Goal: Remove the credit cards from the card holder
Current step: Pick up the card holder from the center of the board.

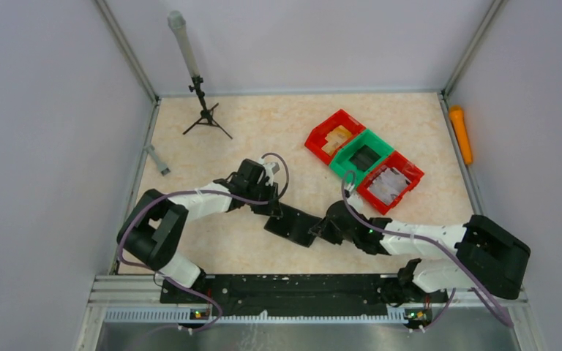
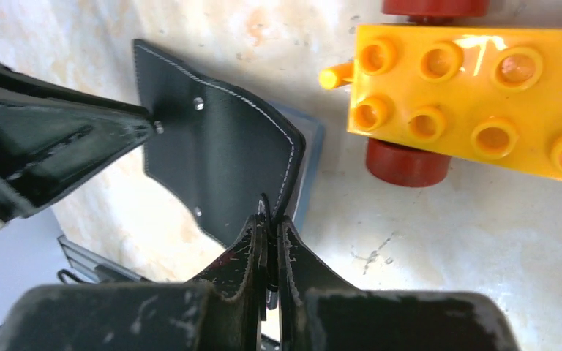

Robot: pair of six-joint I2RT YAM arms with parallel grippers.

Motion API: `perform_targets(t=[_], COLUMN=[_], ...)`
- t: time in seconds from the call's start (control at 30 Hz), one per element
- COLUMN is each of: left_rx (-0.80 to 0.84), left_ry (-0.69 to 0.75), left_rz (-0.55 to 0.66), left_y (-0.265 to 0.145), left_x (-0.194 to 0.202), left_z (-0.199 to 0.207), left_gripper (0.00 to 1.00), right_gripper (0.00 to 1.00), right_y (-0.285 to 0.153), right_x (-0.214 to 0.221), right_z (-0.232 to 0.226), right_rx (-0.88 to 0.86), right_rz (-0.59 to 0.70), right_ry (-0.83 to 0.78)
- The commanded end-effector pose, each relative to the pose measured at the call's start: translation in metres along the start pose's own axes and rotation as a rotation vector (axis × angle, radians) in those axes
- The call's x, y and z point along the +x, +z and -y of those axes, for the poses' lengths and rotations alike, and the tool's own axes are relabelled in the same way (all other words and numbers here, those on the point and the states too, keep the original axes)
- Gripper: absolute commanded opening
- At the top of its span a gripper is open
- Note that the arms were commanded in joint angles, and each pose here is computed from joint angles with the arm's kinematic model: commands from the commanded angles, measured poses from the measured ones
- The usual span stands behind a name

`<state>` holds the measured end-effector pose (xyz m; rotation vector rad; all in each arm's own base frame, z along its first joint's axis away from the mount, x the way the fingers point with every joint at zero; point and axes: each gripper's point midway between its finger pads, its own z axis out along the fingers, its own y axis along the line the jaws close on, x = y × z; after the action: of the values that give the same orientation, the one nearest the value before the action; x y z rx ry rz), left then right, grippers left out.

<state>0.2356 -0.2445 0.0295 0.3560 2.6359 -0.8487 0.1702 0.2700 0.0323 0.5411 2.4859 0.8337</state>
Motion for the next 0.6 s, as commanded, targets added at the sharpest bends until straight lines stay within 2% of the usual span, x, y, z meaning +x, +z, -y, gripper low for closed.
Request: perform_targets(t=[0.0,0.13,0.2,0.33,0.57], left_rx=[-0.031,0.009,0.026,0.058,0.070], left_ry=[0.032,0.078,0.102,0.157,0.209], left_rz=[-0.014,0.085,0.146,0.280,0.461], left_y=[-0.005,-0.022,-0.033,-0.057,-0.088], left_x=[0.009,-0.004,-0.011,-0.018,-0.030], left_z=[-0.001,0.013,0.019,0.029,0.036], left_gripper=[0.29,0.38,0.50,0.65,0.71], right_gripper=[0.00,0.00,0.00,0.00,0.00], right_y=[-0.021,-0.034,-0.040,-0.048,-0.061], right_x=[-0.018,-0.025,-0.028,-0.035,-0.050], right_z=[-0.043,-0.051,-0.058,-0.064,-0.078], right_rx=[-0.103,-0.103,-0.102,-0.089,-0.104], right_rz=[0.062,0.072,0.076,0.092,0.121], right_ry=[-0.011,-0.001,0.023,0.045,0.035])
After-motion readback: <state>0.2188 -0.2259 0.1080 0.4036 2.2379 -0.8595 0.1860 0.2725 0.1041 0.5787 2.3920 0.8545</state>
